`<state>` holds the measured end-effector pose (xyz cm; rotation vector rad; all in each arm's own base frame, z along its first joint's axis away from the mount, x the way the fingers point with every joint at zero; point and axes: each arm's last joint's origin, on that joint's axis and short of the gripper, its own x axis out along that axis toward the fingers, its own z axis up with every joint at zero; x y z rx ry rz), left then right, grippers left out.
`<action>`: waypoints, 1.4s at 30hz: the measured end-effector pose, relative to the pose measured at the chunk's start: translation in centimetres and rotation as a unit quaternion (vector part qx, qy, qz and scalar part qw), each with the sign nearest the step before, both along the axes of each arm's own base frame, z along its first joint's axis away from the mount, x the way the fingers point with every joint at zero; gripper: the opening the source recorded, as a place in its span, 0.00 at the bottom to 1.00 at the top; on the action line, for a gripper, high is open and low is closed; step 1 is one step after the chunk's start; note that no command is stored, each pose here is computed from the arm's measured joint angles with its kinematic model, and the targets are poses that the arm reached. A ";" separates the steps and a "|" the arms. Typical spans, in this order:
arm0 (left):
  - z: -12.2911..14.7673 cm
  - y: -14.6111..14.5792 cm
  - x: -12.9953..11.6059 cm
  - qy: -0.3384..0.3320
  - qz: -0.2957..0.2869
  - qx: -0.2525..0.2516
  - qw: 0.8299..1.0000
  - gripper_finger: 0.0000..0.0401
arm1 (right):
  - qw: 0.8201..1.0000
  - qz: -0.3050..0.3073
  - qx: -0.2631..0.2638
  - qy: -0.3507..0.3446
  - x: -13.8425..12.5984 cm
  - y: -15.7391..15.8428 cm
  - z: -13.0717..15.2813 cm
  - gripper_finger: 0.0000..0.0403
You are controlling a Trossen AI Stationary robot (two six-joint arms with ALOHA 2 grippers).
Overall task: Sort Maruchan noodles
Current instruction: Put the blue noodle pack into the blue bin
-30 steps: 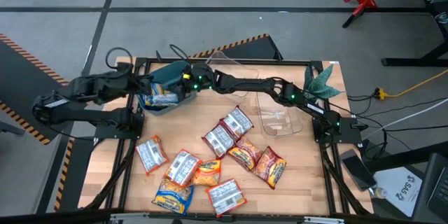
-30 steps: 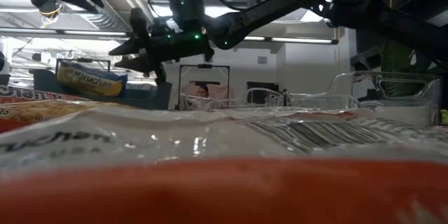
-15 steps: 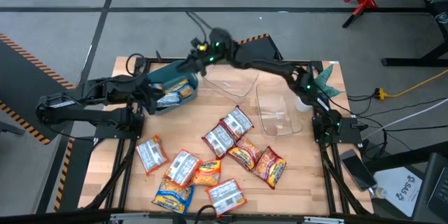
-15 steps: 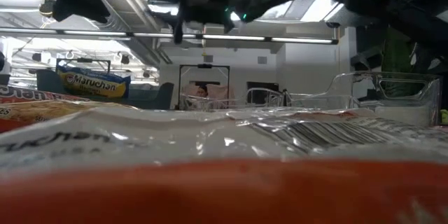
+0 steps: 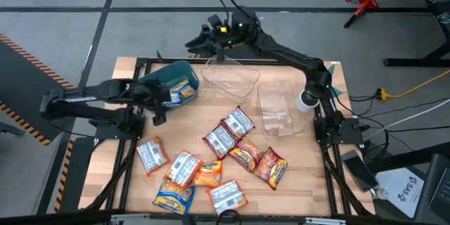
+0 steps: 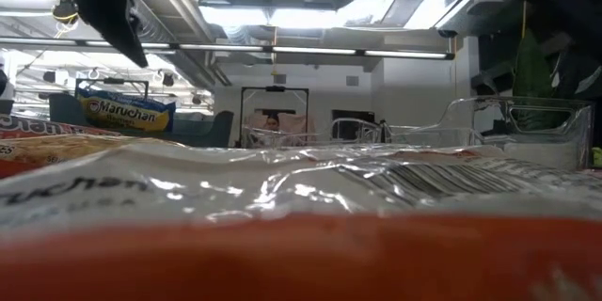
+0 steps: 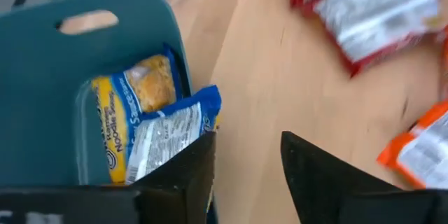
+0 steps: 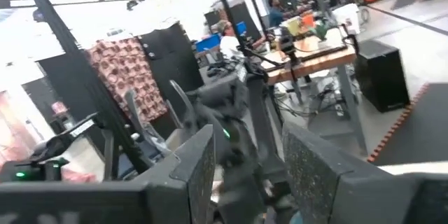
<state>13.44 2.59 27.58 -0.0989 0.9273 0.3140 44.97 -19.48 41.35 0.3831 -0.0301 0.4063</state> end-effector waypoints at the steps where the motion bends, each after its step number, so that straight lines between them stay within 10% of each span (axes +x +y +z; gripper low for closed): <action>1: -0.3 0.1 0.3 0.013 -0.005 0.003 1.000 0.42 | 1.000 0.003 -0.002 -0.002 -0.2 0.1 0.3 0.38; 25: -5.7 1.3 2.9 0.235 0.050 0.100 0.966 0.53 | 0.998 0.022 0.000 0.054 -0.1 0.2 -1.0 0.38; 42: -3.0 1.5 3.6 0.165 0.110 0.069 0.978 0.01 | 0.999 0.025 0.000 0.034 -1.8 1.0 1.6 0.38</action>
